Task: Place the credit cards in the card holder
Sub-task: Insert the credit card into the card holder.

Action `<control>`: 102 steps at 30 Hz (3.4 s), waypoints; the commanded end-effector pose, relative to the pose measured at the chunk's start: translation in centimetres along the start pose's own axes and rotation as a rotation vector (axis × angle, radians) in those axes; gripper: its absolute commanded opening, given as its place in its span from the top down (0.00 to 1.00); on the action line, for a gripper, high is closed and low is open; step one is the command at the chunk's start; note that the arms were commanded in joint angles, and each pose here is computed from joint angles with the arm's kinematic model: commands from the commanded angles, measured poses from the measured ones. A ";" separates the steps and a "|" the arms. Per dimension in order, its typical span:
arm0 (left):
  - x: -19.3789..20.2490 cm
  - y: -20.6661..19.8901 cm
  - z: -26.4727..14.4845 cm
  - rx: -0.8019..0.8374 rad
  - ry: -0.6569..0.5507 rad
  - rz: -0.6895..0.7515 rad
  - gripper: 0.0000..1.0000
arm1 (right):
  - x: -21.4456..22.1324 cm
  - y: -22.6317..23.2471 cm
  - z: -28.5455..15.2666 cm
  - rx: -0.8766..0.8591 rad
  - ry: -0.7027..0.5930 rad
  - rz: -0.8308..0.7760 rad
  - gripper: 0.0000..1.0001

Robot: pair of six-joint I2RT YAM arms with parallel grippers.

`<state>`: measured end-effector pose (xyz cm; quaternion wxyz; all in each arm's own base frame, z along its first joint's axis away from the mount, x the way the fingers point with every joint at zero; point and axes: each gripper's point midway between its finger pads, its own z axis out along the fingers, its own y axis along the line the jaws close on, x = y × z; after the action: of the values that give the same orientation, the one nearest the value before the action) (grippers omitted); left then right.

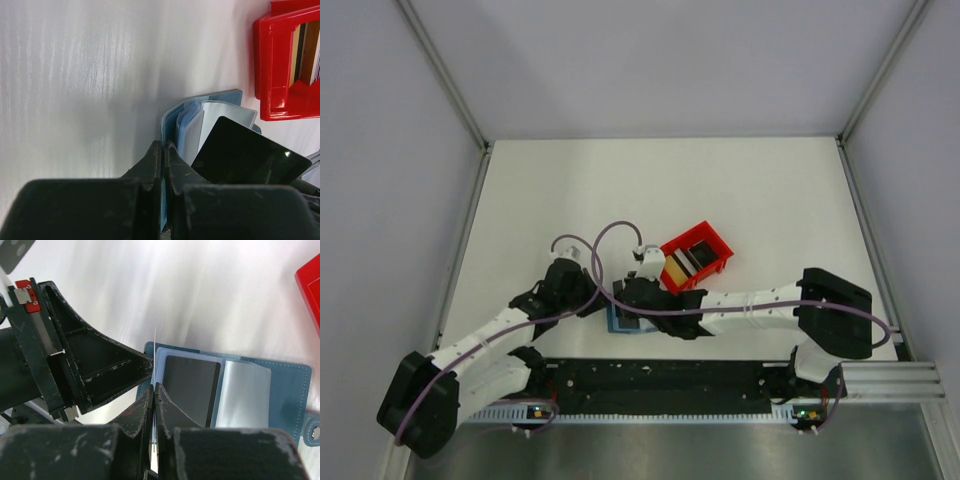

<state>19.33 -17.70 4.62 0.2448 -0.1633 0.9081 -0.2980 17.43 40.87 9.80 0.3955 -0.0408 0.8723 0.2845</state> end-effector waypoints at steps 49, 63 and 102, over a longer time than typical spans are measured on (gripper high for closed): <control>0.6 2.4 0.8 -0.024 -0.034 0.028 1.00 | -1.1 -1.9 -3.8 -0.156 0.087 0.045 1.00; 1.0 3.0 1.2 -0.045 -0.016 0.029 1.00 | 0.6 -1.7 -3.1 -0.309 0.156 0.155 1.00; 1.0 3.7 1.3 -0.076 -0.019 0.027 1.00 | 3.3 -7.0 -0.3 -0.288 0.224 0.322 1.00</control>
<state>18.72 -16.80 2.07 0.2482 -0.1606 0.9130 -0.2812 16.43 35.52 4.01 0.2271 0.0022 0.8655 0.4464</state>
